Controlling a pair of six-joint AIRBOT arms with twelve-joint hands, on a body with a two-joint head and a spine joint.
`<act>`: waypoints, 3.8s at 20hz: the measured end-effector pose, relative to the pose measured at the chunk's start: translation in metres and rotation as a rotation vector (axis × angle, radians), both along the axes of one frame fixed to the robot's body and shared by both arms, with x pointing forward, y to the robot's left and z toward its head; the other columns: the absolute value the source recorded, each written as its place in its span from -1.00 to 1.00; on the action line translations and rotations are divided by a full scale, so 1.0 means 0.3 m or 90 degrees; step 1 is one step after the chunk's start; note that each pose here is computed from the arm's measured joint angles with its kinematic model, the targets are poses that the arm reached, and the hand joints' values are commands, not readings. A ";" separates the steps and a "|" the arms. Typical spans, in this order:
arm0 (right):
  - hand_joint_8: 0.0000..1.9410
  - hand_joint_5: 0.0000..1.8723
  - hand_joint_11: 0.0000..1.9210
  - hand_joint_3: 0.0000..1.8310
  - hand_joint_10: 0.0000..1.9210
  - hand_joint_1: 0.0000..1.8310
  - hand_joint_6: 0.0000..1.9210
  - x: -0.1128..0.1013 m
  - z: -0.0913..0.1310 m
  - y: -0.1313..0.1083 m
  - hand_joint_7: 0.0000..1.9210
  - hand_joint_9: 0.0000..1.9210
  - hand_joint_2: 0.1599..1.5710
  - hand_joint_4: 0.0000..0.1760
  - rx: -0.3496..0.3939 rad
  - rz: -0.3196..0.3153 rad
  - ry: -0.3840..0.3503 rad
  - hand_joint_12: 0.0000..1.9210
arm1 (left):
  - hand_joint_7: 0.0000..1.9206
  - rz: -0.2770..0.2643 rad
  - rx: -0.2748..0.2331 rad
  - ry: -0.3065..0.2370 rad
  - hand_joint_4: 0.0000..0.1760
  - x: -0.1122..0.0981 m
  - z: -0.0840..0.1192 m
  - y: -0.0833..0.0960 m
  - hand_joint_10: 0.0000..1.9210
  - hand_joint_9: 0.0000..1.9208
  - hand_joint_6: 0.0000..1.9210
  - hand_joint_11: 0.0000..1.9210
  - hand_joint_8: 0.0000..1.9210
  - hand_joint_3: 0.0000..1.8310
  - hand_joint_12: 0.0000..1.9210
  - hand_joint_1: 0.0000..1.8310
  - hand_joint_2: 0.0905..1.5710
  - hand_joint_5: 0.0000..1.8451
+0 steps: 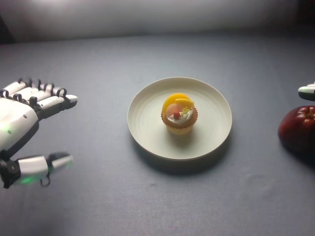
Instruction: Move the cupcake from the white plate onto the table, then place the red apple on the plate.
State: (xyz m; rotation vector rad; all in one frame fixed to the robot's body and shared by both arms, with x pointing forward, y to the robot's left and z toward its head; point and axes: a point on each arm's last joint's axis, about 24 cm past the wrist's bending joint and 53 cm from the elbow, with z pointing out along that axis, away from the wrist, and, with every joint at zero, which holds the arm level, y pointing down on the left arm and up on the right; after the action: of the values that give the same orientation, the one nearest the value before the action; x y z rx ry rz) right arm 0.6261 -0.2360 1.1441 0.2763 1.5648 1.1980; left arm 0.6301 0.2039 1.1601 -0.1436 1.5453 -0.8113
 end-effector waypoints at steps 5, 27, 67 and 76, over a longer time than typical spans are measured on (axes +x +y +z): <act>-1.00 -0.55 -0.79 -1.00 -1.00 -0.06 -1.00 0.000 -0.001 0.000 -0.57 -0.62 0.35 -0.84 0.000 0.000 0.001 -0.45 | -0.81 -0.002 -0.012 -0.004 0.41 0.020 0.001 -0.017 -1.00 -0.84 -1.00 -1.00 -1.00 -1.00 -0.56 -0.22 0.15 -0.65; -1.00 -1.00 -1.00 -1.00 -1.00 -0.11 -1.00 -0.005 0.078 0.075 -1.00 -0.96 0.27 1.00 0.046 0.036 -0.056 -0.60 | -0.41 -0.191 -0.083 0.017 -0.07 0.273 0.050 -0.661 -0.98 -0.45 -1.00 -0.88 -1.00 -1.00 0.01 0.01 0.08 -0.41; -1.00 -1.00 -0.98 -1.00 -1.00 -0.06 -1.00 -0.009 0.044 0.063 -0.93 -0.85 0.35 0.85 0.054 0.026 -0.031 -0.46 | -0.09 0.003 -0.036 0.067 -1.00 0.094 -0.132 -0.056 -0.97 -0.04 -1.00 -0.33 -1.00 -1.00 -0.43 0.34 0.18 -0.10; -1.00 -1.00 -1.00 -1.00 -1.00 -0.08 -1.00 -0.012 0.034 0.058 -0.96 -0.89 0.33 0.99 0.057 0.022 -0.023 -0.47 | -0.67 0.018 -0.037 0.099 0.29 0.077 -0.192 -0.041 -1.00 -0.55 -1.00 -0.83 -1.00 -1.00 -0.16 -0.05 0.11 -0.73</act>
State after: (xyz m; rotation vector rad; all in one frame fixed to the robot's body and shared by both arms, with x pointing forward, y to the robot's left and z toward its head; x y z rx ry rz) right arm 0.6226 -0.2186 1.1544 0.2843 1.4926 1.2954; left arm 0.6532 0.1917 1.1025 -0.2759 1.6615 -0.8399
